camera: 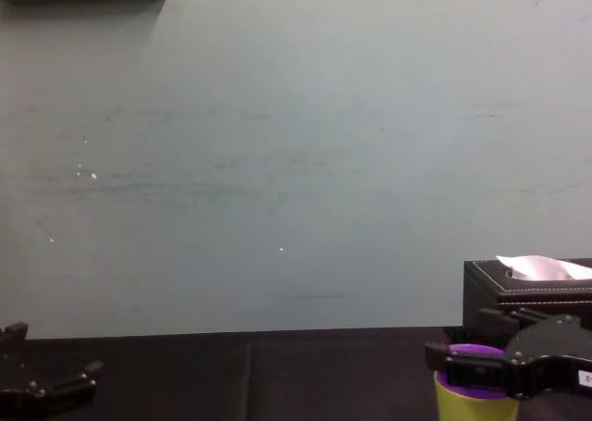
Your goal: Stack the three plastic cups sequentially using one hand.
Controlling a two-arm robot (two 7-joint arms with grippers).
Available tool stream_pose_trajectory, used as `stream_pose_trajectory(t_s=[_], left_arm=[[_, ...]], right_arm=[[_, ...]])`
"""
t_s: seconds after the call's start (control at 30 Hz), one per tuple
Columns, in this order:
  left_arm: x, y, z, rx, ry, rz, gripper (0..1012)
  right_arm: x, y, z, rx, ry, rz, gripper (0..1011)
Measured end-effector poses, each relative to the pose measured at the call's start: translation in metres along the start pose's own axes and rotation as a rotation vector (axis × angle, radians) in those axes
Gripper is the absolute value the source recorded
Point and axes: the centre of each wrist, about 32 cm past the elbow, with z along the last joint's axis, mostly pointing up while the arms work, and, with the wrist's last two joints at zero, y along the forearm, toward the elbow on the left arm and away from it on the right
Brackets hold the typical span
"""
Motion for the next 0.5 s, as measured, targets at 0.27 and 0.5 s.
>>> stream_pose_trajectory(t_s=[0.27, 0.5], left_arm=[[0.0000, 0.000, 0.000, 0.000, 0.000, 0.000, 1011], [0.0000, 0.000, 0.000, 0.000, 0.000, 0.000, 1011]], right_arm=[[0.0000, 0.000, 0.000, 0.001, 0.000, 0.000, 1003], [-0.0028, -0.015, 0.006, 0.036, 0.003, 0.001, 1003]])
